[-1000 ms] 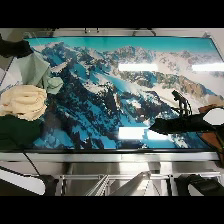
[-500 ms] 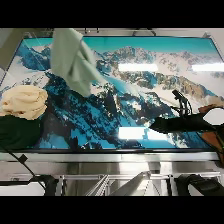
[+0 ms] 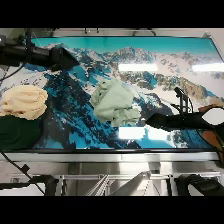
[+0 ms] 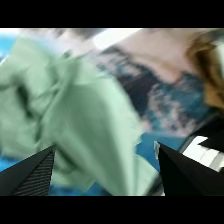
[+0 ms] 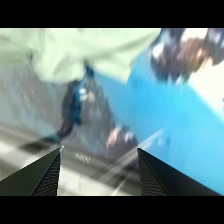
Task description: Fold the shirts.
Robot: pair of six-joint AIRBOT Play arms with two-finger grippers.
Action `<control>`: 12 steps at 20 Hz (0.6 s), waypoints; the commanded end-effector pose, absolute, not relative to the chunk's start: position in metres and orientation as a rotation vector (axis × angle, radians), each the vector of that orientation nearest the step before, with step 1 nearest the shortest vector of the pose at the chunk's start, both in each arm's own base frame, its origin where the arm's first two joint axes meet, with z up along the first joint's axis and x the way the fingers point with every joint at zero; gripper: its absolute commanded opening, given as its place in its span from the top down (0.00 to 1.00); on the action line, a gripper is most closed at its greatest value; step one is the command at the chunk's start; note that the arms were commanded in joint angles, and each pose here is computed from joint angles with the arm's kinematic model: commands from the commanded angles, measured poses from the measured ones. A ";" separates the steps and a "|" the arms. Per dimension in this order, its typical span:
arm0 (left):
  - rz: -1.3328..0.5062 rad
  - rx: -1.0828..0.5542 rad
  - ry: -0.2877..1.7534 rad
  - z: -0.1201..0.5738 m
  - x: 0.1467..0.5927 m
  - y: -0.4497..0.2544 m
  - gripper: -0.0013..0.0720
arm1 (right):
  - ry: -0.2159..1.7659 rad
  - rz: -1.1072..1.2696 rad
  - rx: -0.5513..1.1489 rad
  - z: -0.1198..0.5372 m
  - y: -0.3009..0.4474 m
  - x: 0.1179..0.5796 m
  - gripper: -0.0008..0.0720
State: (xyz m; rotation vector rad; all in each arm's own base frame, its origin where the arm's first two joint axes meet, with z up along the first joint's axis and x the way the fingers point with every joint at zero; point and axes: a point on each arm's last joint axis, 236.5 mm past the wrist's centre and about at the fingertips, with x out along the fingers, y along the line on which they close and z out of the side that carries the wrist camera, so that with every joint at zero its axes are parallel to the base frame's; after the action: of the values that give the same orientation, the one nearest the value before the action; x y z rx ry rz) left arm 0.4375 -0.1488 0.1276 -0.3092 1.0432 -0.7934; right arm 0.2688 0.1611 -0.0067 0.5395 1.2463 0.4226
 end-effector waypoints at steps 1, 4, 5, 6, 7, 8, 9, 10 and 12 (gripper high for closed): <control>-0.595 -0.333 1.269 0.044 0.415 -0.098 0.01 | 1.181 0.397 0.558 -0.020 0.160 0.298 0.28; -0.591 -0.429 1.318 -0.004 0.401 -0.107 0.01 | 1.180 0.430 0.633 -0.044 0.175 0.318 0.28; -0.627 -0.451 1.333 -0.015 0.396 -0.118 0.01 | 1.179 0.455 0.674 -0.052 0.183 0.324 0.28; -0.665 -0.485 1.359 -0.026 0.391 -0.134 0.01 | 1.182 0.484 0.706 -0.060 0.191 0.328 0.28; -0.706 -0.519 1.382 -0.035 0.386 -0.151 0.01 | 1.188 0.501 0.741 -0.068 0.199 0.333 0.28; -0.756 -0.555 1.412 -0.043 0.380 -0.171 0.03 | 1.205 0.511 0.768 -0.078 0.206 0.336 0.28; -0.824 -0.579 1.449 -0.048 0.371 -0.193 0.03 | 1.224 0.522 0.784 -0.085 0.212 0.338 0.31; -0.900 -0.588 1.483 -0.050 0.361 -0.212 0.03 | 1.249 0.538 0.794 -0.091 0.219 0.338 0.39; -1.037 -0.553 1.568 -0.050 0.338 -0.246 0.03 | 1.280 0.564 0.794 -0.100 0.231 0.341 0.40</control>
State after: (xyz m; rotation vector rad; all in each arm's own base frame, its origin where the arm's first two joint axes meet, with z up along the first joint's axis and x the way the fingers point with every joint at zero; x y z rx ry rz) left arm 0.3679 -0.1995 -0.0452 -0.5320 1.4729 -0.8574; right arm 0.3325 0.2124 -0.0865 0.7525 1.2623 0.5204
